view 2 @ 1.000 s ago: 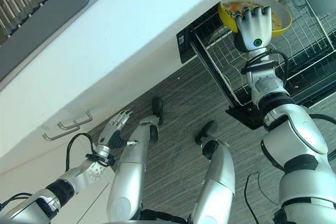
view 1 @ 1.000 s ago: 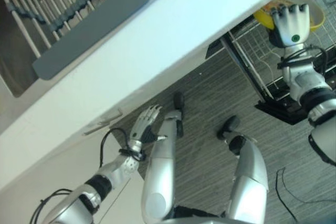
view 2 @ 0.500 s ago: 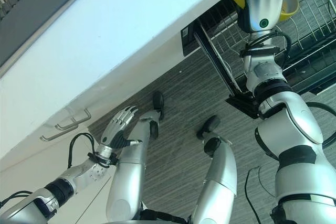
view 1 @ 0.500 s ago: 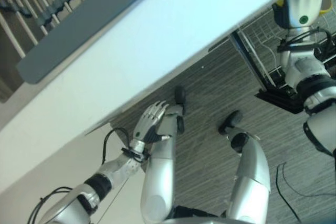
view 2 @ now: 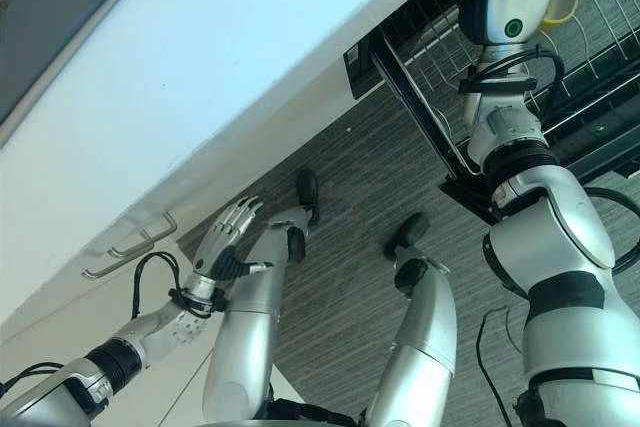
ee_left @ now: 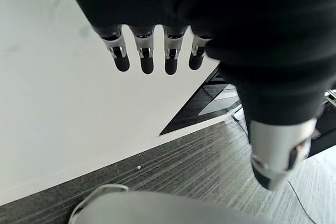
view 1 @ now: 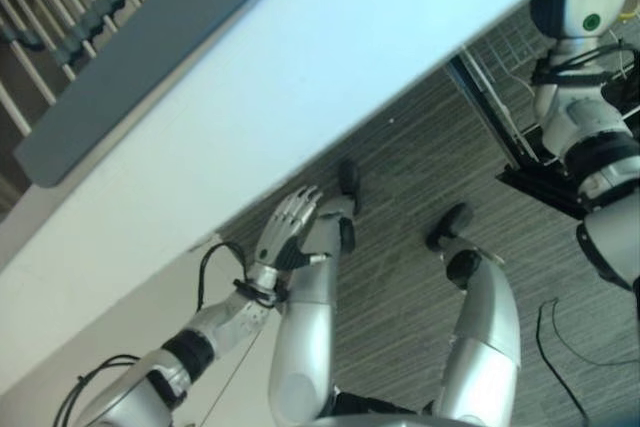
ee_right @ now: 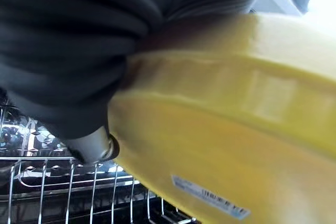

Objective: Place the dishes in the dishwasher.

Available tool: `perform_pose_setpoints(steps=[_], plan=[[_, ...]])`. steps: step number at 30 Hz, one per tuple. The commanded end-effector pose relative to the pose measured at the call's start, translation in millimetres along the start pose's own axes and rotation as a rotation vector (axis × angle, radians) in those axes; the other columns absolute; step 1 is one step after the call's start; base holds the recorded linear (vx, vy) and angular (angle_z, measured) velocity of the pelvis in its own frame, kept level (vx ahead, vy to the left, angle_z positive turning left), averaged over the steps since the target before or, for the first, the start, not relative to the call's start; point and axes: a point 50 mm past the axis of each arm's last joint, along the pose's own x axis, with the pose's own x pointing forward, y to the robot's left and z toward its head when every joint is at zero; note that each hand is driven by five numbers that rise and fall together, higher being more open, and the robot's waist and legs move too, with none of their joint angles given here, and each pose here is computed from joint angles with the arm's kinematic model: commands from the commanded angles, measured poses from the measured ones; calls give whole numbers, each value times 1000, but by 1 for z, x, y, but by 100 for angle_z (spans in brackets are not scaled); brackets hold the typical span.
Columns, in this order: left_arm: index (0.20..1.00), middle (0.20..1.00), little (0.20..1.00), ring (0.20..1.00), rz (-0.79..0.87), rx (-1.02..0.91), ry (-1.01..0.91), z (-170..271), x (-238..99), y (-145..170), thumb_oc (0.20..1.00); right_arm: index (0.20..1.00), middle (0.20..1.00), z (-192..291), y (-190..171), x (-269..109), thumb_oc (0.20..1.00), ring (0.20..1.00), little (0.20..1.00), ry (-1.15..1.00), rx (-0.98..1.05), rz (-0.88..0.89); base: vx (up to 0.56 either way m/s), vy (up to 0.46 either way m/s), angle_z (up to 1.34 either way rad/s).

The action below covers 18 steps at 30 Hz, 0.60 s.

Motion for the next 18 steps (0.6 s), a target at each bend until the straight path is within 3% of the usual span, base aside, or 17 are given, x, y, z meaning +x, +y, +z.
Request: perform_pose_setpoints(steps=[1,6,12,16,18], plan=[[1000,1000,1000,1000,25,-125,-36,23,-5,-9,1000,1000,1000,-19,6,1,1000,1000,1000,170,122,161,-18,51,-4],[1000,1000,1000,1000,47,-134,-10,21,-3,-6,1000,1000,1000,-19,16,-14,1000,1000,1000,199,148,274,-29,56,-10],[1000,1000,1000,1000,62,-141,18,15,-2,-3,1000,1000,1000,-10,33,-21,1000,1000,1000,208,252,580,-24,19,-13],[1000,1000,1000,1000,51,-131,37,11,-2,-1,1000,1000,1000,-15,34,-25,1000,1000,1000,256,276,588,-5,-6,-8],[1000,1000,1000,1000,45,-128,49,9,-3,-1,1000,1000,1000,-15,34,-25,1000,1000,1000,330,390,583,-15,0,-8]])
